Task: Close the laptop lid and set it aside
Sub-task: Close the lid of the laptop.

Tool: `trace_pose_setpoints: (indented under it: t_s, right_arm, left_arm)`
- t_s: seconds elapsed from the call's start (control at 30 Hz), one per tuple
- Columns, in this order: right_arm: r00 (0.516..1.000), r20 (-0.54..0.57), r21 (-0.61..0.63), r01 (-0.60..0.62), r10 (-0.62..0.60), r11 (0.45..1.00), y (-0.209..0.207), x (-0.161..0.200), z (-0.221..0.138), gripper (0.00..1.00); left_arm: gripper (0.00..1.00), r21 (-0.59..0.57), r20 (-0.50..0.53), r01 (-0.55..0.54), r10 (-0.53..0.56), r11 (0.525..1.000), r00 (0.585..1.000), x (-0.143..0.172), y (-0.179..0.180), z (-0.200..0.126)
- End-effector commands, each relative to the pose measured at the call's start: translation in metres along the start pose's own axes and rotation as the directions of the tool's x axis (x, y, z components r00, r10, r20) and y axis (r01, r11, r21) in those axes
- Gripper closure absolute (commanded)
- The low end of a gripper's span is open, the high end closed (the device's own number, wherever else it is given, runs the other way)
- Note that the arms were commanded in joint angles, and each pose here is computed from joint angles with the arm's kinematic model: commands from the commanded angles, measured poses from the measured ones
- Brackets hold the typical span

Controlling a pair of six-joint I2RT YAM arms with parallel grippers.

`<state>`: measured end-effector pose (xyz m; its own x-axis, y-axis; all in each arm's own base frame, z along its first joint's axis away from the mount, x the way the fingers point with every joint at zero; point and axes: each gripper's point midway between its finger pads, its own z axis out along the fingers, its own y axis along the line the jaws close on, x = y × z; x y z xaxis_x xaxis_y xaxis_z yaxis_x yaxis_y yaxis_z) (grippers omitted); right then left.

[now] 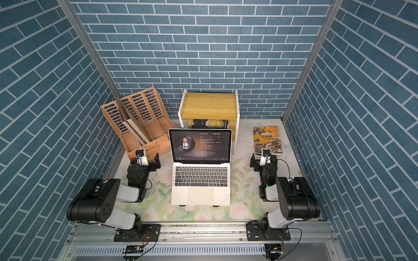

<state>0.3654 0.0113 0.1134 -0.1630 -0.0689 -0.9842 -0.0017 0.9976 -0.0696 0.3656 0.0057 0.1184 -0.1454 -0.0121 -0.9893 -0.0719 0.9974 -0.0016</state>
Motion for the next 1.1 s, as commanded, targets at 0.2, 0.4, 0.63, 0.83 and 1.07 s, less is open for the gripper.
trace_pose_setpoints:
  t_s: [0.2,0.4,0.63,0.83,1.07]
  right_arm:
    - [0.995,0.102,0.088,0.010,-0.019,0.996,-0.013,-0.034,-0.013,0.00]
    - [0.992,-0.020,0.200,-0.117,0.124,0.973,-0.034,-0.032,-0.026,0.00]
    - [0.928,-0.143,0.316,-0.287,0.345,0.904,-0.049,-0.041,-0.062,0.00]
    - [0.869,-0.059,0.236,-0.466,0.492,0.852,-0.042,-0.085,-0.098,0.00]
    - [0.890,-0.037,-0.153,-0.454,0.454,0.878,0.007,-0.187,-0.141,0.00]
  left_arm:
    - [0.00,0.013,0.138,-0.008,0.006,1.000,0.990,-0.035,0.000,-0.026]
    - [0.00,-0.064,0.106,0.226,-0.219,0.972,0.970,-0.064,0.018,-0.041]
    - [0.00,-0.091,0.027,0.521,-0.520,0.849,0.853,-0.063,0.022,-0.061]
    - [0.00,0.070,-0.038,0.587,-0.586,0.807,0.810,-0.076,-0.006,-0.073]
    - [0.00,0.180,-0.294,0.539,-0.478,0.823,0.828,-0.067,-0.045,-0.089]
